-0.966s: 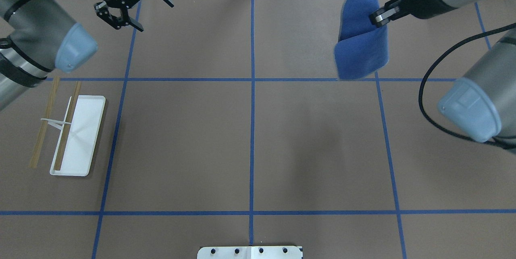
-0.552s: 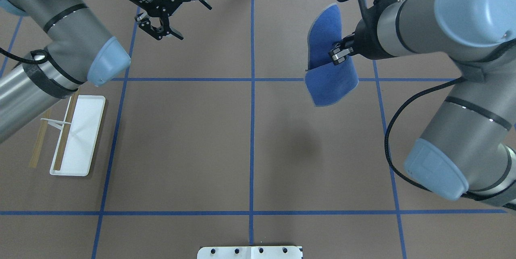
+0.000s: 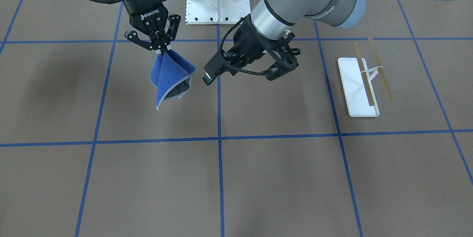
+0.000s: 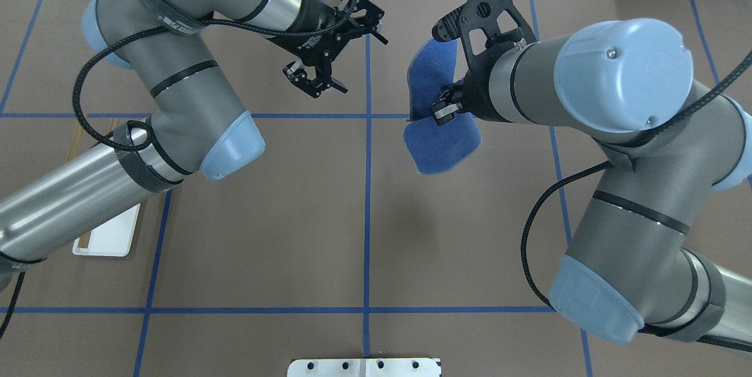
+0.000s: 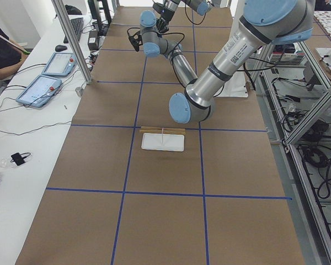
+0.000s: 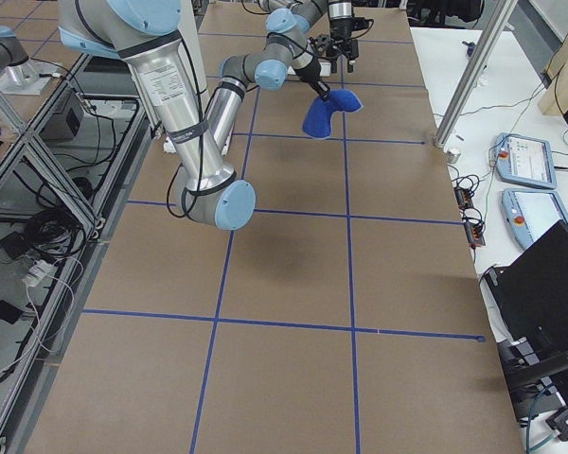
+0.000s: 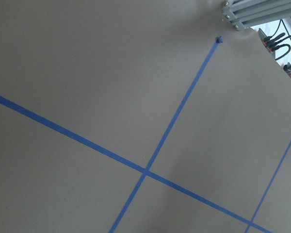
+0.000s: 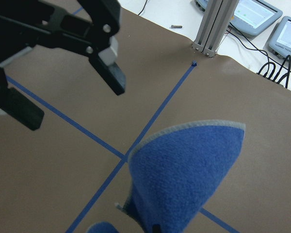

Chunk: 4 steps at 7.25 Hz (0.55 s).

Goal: Hang towel on rack

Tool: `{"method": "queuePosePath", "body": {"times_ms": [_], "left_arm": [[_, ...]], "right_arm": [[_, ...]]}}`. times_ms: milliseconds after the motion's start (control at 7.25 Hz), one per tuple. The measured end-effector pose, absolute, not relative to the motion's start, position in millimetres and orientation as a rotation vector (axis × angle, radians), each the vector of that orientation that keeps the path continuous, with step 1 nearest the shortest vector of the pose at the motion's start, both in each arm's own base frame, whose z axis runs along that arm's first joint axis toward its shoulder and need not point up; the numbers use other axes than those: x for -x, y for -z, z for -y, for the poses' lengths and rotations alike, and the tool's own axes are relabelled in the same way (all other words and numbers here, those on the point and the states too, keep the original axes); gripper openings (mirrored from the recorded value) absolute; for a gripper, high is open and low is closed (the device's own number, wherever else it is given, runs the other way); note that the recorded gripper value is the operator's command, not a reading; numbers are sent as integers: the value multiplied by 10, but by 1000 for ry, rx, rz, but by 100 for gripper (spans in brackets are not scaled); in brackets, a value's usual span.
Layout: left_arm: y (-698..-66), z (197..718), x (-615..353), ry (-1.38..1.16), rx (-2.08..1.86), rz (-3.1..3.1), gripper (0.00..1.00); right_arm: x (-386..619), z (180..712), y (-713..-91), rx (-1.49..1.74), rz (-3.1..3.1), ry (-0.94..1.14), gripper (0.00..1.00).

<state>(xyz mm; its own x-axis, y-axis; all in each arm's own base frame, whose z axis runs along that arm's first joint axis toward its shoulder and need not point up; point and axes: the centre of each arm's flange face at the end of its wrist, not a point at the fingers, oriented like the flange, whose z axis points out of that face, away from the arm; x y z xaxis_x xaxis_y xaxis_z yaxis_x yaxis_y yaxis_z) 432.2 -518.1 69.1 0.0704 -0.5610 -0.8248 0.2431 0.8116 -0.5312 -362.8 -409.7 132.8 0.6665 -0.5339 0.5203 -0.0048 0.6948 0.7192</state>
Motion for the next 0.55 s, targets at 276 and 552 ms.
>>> {"method": "queuePosePath", "body": {"times_ms": [276,552], "left_arm": [[-543,5045,-4452,613,296,-1397,98],[-460,4982,-4550,606,307,-1405,98]], "right_arm": [[3691,4059,-1318,-760,792,334,0],[3736,4020,-1309,-767,789,337,0]]}}
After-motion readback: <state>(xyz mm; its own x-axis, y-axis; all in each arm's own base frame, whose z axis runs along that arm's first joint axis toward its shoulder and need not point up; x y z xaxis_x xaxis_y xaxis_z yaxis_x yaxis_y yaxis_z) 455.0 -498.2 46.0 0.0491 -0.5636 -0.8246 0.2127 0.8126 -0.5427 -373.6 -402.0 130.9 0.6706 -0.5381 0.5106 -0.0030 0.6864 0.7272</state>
